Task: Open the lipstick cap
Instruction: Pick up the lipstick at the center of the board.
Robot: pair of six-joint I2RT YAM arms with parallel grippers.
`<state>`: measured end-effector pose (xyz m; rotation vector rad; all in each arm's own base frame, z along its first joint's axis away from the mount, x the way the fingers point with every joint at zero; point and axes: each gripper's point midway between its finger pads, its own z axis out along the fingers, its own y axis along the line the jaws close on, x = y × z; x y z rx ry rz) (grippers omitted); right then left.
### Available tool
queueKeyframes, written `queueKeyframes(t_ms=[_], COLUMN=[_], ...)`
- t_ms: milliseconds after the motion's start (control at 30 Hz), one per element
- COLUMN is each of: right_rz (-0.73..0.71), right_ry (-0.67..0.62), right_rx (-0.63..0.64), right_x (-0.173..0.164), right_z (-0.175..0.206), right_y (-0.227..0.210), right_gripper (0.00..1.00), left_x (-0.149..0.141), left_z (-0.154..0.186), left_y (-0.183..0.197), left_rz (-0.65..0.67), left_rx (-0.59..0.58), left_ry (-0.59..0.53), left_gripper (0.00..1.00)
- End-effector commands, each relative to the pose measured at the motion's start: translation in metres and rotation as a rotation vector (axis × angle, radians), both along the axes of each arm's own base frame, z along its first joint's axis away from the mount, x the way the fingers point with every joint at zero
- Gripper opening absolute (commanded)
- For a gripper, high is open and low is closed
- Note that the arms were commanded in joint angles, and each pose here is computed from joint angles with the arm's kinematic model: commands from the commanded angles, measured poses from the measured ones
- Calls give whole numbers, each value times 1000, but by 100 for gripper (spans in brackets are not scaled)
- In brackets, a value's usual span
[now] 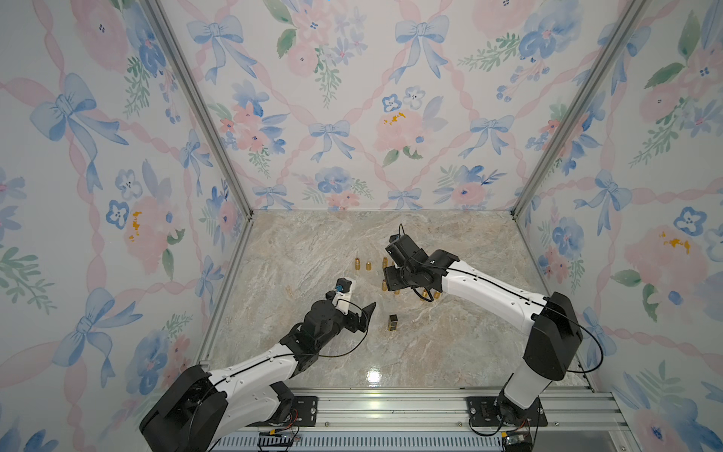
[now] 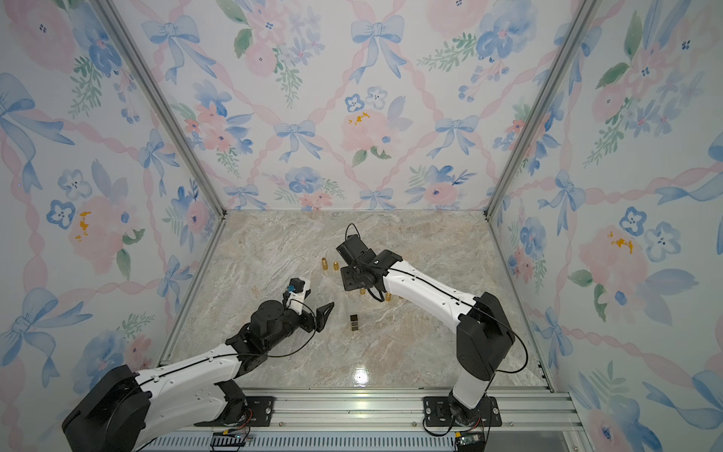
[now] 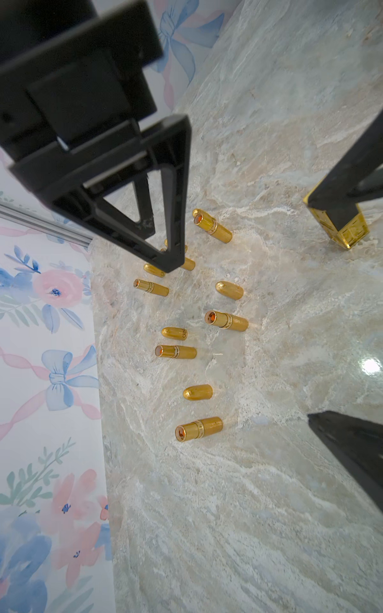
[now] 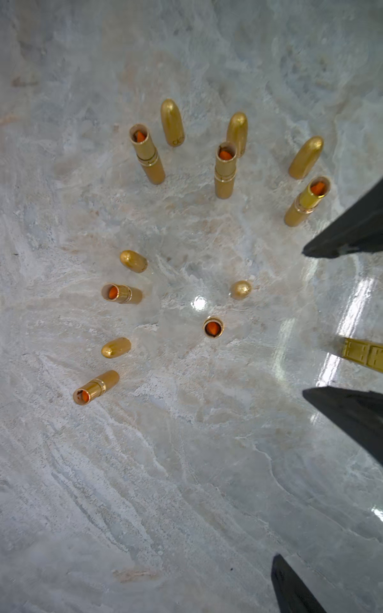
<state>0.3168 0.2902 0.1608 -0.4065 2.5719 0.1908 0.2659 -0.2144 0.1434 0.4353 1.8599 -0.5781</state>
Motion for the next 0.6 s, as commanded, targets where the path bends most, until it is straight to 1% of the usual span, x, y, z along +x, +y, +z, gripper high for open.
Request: queueKeyframes(t_ms=[0,233,433,567], right_rz=[-43,-62,-102,-104], right_ry=[139,241,291,306], right_rx=[-48,-2,-19,-51], right_x=[-45,-80,-87,-90], right_z=[-6,-32,-68,-87], right_y=[-15,9,13,14], right_gripper=[65,67,66,61], left_x=[-11,-23,-27,-27], left_z=[-11,-20,-21,-20], left_y=[0,5,11,12], left_rz=[-22,-28,-12,-5], left_rx=[-13,0,1,10], left_ry=[52,87,88,87], left_gripper=[98,98,98,98])
